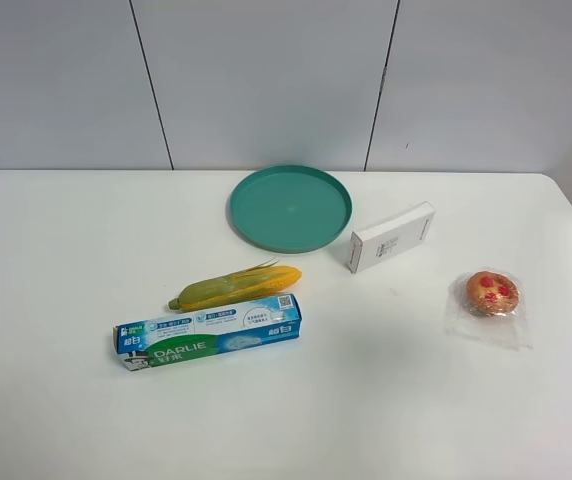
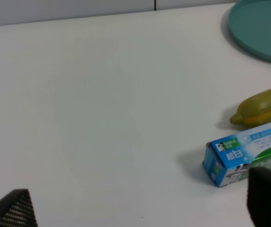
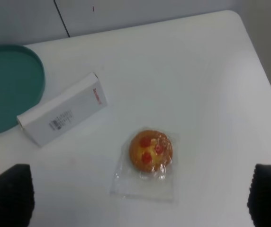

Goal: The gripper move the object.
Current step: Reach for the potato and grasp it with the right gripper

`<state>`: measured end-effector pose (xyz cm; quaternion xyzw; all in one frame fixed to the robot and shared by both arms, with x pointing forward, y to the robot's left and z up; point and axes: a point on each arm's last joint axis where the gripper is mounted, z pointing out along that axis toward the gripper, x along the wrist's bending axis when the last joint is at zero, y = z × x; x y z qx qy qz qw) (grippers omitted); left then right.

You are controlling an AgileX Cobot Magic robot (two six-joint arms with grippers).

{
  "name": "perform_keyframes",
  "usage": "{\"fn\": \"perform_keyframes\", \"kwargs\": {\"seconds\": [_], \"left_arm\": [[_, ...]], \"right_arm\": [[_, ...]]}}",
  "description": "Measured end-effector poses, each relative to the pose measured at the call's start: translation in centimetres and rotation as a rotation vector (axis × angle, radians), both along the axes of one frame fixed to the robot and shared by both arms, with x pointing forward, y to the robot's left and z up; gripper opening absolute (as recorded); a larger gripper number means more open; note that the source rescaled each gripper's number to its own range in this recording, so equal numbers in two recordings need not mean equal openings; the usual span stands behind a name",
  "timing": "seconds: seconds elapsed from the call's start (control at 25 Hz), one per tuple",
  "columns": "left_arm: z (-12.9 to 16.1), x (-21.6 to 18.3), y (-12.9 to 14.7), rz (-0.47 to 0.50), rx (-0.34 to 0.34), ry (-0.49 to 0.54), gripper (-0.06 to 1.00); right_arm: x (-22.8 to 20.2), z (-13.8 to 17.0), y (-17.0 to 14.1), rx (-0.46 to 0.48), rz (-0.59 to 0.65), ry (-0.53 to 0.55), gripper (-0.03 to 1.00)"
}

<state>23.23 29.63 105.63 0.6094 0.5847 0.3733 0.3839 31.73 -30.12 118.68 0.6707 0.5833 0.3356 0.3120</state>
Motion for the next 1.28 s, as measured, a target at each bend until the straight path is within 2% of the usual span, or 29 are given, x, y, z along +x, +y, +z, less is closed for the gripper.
{"fn": "perform_keyframes", "kwargs": {"seconds": [0.16,0.32,0.56,0.84,1.04,1.28], "left_arm": [[0.0,0.0,0.0,0.000,0.000,0.000,1.00],[0.0,0.0,0.0,0.000,0.000,0.000,1.00],[0.0,0.0,0.0,0.000,0.000,0.000,1.00],[0.0,0.0,0.0,0.000,0.000,0.000,1.00],[0.0,0.0,0.0,0.000,0.000,0.000,1.00],[0.0,0.0,0.0,0.000,0.000,0.000,1.00]], "right_arm": [[3.6,1.7,-0.3,-0.007,-0.006,0.109,0.78],[8.7,1.1,-0.5,-0.002,-0.005,0.225,0.78],[15.0,-3.3,-0.8,0.009,-0.004,0.453,0.78],[19.4,-8.1,-1.0,0.018,-0.003,0.649,0.78],[21.6,-11.2,-1.1,0.022,-0.002,0.741,0.78],[23.9,-14.9,-1.7,-0.026,-0.023,0.831,0.78]]}}
